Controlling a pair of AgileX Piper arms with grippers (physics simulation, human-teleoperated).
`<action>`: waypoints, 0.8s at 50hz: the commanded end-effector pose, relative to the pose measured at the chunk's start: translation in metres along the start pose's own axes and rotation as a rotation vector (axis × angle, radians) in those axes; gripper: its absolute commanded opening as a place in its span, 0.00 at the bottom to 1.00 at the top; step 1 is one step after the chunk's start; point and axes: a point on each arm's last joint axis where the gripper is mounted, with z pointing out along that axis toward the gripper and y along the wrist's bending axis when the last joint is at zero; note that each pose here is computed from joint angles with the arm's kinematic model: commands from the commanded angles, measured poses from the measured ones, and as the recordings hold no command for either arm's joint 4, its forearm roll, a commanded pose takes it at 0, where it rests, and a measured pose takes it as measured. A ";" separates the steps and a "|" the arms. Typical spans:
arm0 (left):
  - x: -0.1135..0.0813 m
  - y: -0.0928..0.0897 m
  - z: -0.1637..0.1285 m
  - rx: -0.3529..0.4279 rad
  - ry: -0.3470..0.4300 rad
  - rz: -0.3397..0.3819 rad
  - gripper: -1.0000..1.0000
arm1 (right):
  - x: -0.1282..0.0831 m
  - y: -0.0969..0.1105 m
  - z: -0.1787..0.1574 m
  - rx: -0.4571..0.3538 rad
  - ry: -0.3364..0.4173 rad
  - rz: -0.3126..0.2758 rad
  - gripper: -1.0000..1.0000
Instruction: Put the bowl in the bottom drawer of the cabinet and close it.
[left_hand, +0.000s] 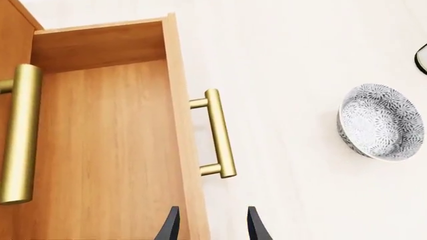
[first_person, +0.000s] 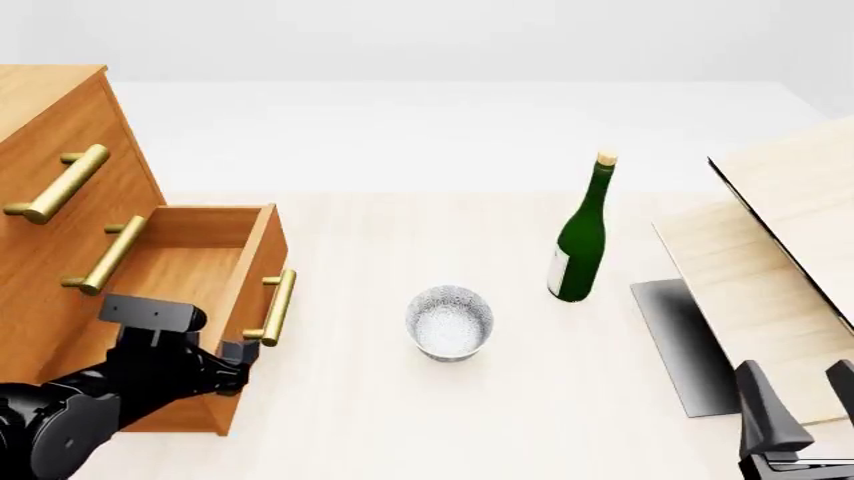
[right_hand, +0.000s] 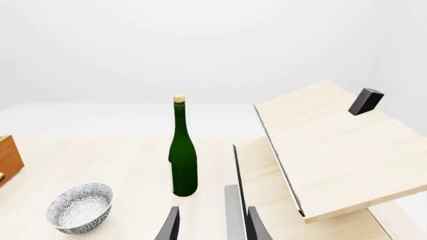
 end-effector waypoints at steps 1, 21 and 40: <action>0.003 0.001 0.004 -0.005 0.009 -0.011 1.00 | 0.000 0.000 0.000 0.000 0.000 0.000 1.00; 0.009 -0.003 0.012 0.009 0.041 -0.012 1.00 | 0.000 0.000 0.000 0.000 0.000 0.000 1.00; 0.009 -0.012 0.011 0.043 0.039 0.008 1.00 | 0.000 0.000 0.000 0.000 0.000 0.000 1.00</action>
